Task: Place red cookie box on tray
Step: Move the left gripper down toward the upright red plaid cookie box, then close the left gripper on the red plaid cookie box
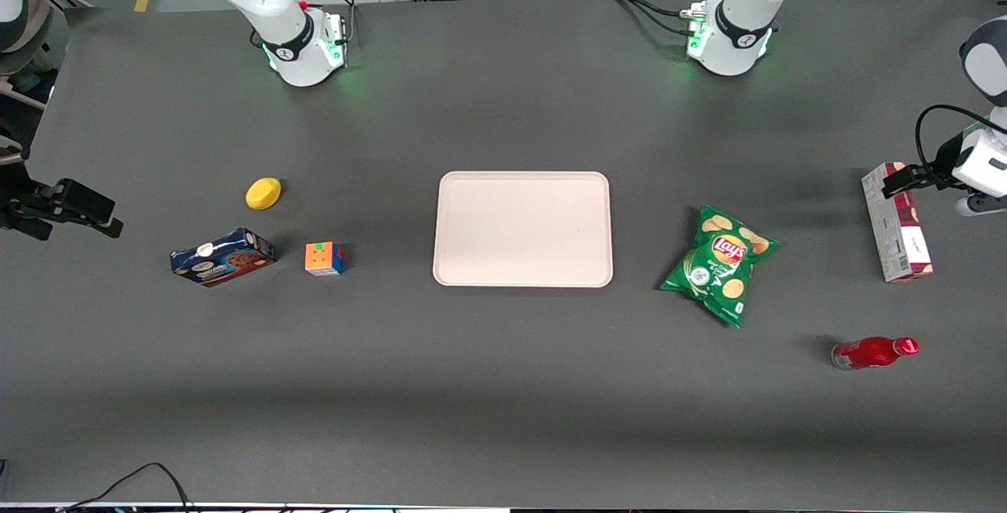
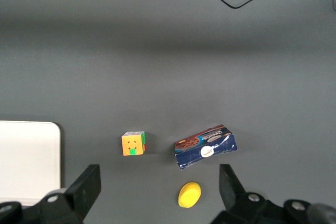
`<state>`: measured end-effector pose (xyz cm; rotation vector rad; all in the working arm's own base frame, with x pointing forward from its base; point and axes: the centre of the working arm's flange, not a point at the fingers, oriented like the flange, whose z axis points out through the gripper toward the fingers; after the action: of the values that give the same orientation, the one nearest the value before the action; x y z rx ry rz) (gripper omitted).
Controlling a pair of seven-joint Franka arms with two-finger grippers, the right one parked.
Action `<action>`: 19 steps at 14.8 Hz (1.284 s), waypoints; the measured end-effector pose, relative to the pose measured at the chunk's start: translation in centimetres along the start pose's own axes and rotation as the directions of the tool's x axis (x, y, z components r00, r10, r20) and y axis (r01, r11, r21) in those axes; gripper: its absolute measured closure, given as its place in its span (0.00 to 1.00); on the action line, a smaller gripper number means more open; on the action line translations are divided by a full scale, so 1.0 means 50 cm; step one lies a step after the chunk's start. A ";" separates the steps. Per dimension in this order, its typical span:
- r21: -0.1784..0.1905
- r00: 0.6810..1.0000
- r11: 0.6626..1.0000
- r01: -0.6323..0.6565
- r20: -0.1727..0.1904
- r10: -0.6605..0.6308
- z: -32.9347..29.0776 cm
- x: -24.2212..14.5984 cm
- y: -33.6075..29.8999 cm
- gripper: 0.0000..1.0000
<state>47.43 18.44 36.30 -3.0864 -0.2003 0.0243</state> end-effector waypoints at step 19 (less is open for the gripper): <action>0.012 0.993 0.994 -0.110 0.034 0.110 0.260 0.002 -0.118 0.00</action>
<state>46.51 24.92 23.61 -3.0808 -0.0310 0.0803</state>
